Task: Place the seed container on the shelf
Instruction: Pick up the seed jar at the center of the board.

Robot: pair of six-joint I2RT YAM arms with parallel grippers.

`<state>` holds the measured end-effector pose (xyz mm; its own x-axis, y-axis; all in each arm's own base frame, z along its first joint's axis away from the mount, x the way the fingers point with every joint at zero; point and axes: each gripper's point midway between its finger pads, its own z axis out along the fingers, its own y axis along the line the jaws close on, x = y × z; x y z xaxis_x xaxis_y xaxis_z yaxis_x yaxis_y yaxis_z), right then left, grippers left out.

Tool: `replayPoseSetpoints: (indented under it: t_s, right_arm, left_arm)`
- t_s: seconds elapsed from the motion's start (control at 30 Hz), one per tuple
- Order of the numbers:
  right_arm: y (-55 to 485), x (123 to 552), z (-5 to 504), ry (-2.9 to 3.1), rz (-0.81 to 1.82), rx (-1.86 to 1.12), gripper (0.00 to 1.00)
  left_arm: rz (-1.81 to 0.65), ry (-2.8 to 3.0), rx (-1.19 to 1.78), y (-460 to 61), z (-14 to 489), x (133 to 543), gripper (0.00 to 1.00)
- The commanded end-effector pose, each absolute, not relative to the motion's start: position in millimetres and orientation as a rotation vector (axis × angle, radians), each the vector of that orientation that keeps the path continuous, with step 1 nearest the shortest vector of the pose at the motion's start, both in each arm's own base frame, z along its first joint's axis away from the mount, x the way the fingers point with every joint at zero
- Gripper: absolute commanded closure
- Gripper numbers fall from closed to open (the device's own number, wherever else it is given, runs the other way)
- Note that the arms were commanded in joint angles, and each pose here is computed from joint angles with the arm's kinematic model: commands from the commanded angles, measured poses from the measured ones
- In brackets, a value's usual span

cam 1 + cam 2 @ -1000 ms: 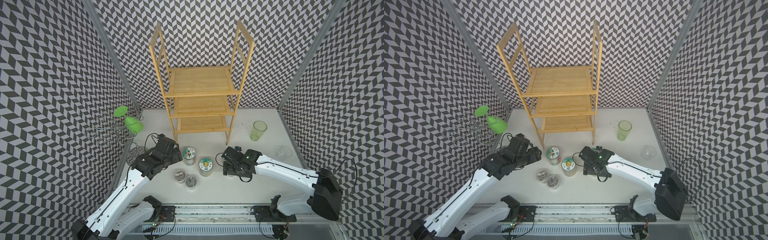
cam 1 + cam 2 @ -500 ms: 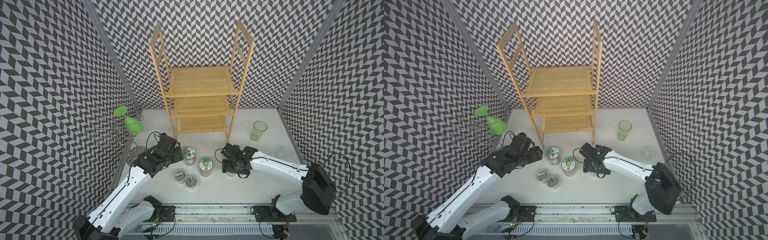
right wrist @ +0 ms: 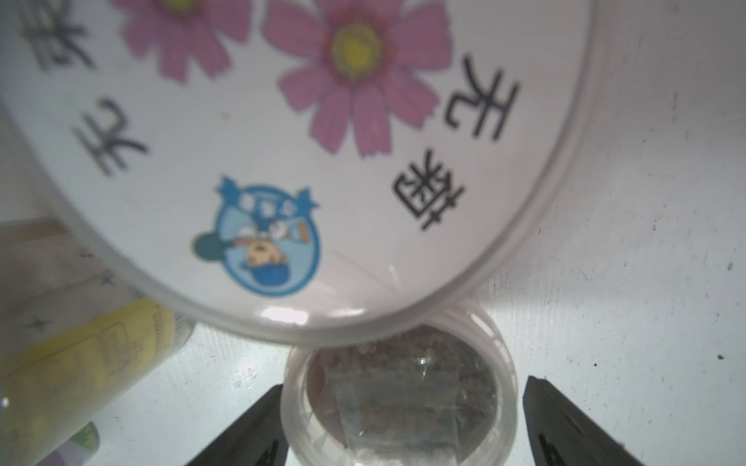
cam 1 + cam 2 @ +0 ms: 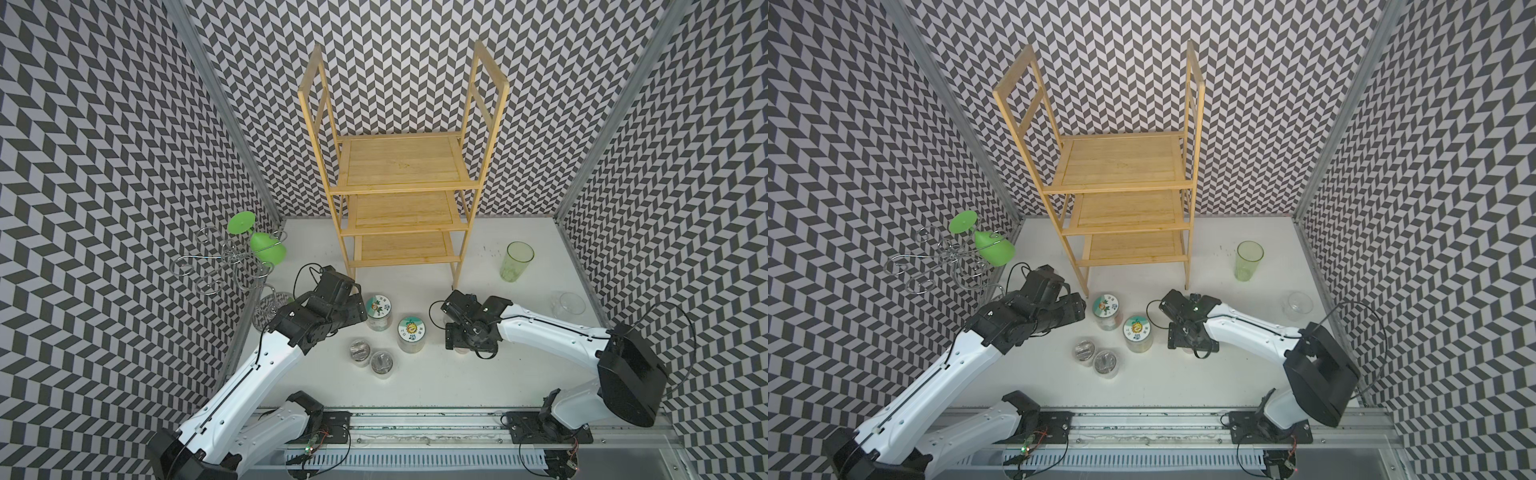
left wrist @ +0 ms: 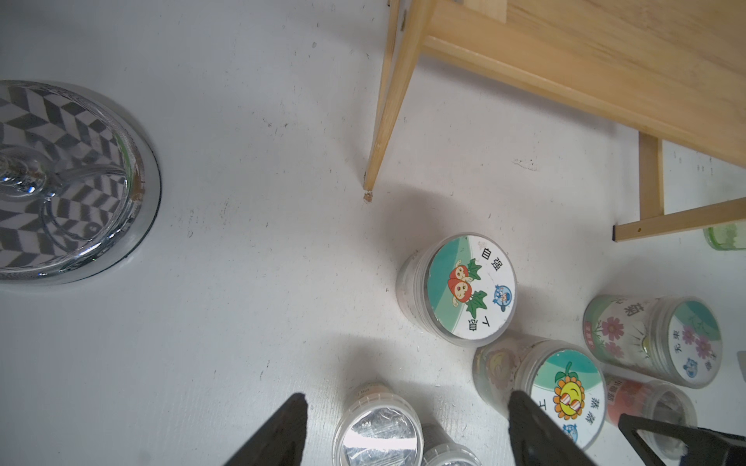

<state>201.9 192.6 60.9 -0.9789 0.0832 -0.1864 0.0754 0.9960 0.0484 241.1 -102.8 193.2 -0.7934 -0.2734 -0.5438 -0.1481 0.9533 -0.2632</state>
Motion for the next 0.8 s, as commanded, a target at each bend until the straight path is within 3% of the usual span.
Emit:
replayPoseSetpoints:
  t_s: [0.0,0.77]
  right_arm:
    - [191,205,58,2.936,0.056,0.124,0.1]
    - [201,219,70,2.898,0.059,0.037,0.2]
  left_arm:
    - [-0.3,2.463,-0.277,-106,207,246,0.21]
    - [-0.304,2.452,-0.28,-106,212,245,0.2]
